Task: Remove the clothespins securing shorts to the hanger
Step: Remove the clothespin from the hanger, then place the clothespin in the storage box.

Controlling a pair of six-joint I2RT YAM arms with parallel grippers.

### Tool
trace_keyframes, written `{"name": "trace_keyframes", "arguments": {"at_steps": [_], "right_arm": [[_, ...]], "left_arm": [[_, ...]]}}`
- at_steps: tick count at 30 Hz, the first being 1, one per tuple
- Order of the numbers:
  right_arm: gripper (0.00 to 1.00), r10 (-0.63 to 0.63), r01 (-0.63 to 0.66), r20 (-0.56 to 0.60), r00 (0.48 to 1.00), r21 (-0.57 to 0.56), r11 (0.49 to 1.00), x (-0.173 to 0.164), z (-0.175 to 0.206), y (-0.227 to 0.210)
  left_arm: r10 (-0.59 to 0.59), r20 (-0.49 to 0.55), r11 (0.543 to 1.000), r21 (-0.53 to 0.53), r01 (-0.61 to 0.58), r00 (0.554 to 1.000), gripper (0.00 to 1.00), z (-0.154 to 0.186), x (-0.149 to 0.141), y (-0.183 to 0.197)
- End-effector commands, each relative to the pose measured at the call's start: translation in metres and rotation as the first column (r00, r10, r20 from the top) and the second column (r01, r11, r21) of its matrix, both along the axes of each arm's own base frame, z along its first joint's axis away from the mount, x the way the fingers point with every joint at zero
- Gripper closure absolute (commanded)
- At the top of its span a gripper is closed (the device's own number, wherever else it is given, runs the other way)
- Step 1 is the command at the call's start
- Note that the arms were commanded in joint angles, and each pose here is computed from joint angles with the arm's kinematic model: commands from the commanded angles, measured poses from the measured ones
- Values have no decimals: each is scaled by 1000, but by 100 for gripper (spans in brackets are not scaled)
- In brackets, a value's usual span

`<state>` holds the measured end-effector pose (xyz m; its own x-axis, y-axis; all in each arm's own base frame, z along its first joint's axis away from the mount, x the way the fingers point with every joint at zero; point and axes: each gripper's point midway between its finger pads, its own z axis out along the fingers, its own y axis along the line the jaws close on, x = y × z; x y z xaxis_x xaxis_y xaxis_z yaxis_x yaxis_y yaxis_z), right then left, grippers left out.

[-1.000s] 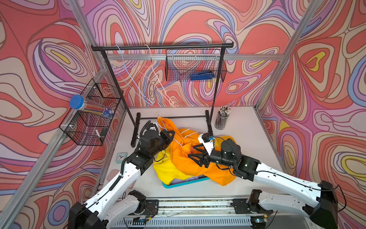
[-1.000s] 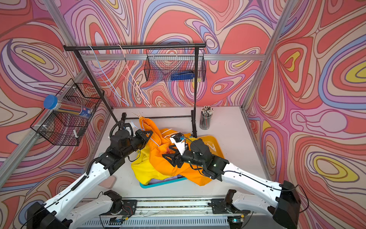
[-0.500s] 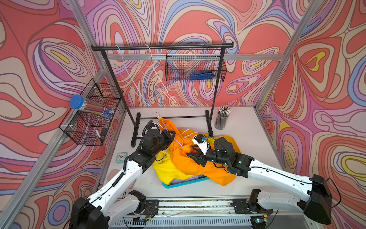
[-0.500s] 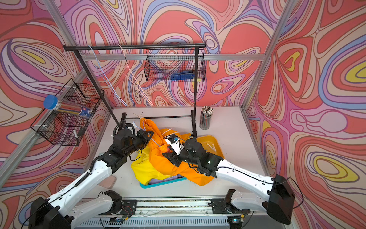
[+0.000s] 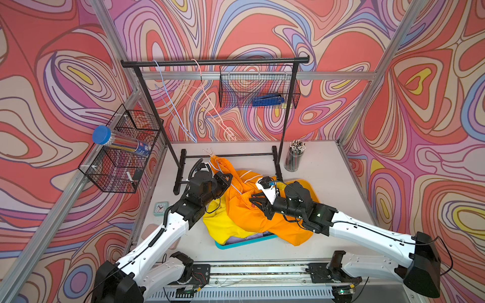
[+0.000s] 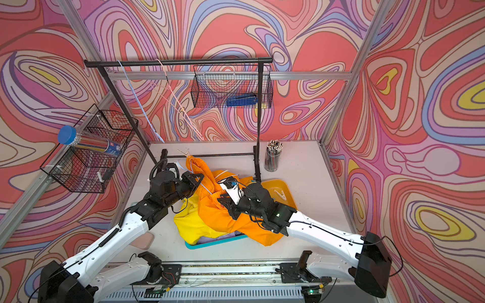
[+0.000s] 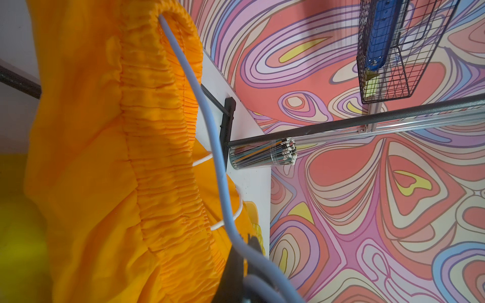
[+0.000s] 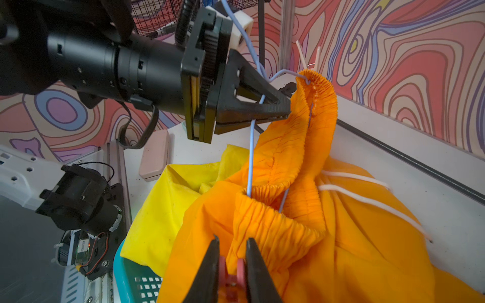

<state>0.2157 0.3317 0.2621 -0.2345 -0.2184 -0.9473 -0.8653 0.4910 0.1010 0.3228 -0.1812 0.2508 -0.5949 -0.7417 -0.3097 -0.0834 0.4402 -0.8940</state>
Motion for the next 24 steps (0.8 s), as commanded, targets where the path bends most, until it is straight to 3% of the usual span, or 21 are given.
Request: {"name": "trace_keyframes", "arguments": {"at_steps": [1, 6, 10, 13, 18, 22, 24], "right_arm": [[81, -34, 32, 37, 999, 62, 998, 0, 22, -7], [81, -195, 190, 71, 978, 68, 979, 15, 32, -34], [79, -419, 412, 85, 904, 92, 907, 36, 35, -72], [79, -565, 561, 86, 821, 68, 825, 48, 28, -102], [79, -763, 769, 109, 637, -28, 639, 59, 1, -152], [82, -840, 839, 65, 538, -143, 526, 67, -34, -179], [82, -859, 846, 26, 512, -186, 499, 72, -49, -189]], "left_arm": [[15, 46, 1000, 5, -15, 999, 100, 9, 1, 5], [15, 36, 1000, 8, -15, 999, 100, 1, -2, 6], [3, 24, 1000, 18, -4, 1000, 100, -5, -5, 6], [-18, 11, 999, 29, 17, 1000, 100, -10, -8, 4], [-75, 3, 996, 56, 75, 997, 100, -14, -17, -1], [-118, -10, 990, 81, 118, 993, 100, -19, -25, -3], [-144, -16, 985, 96, 145, 989, 100, -21, -30, -5]]}}
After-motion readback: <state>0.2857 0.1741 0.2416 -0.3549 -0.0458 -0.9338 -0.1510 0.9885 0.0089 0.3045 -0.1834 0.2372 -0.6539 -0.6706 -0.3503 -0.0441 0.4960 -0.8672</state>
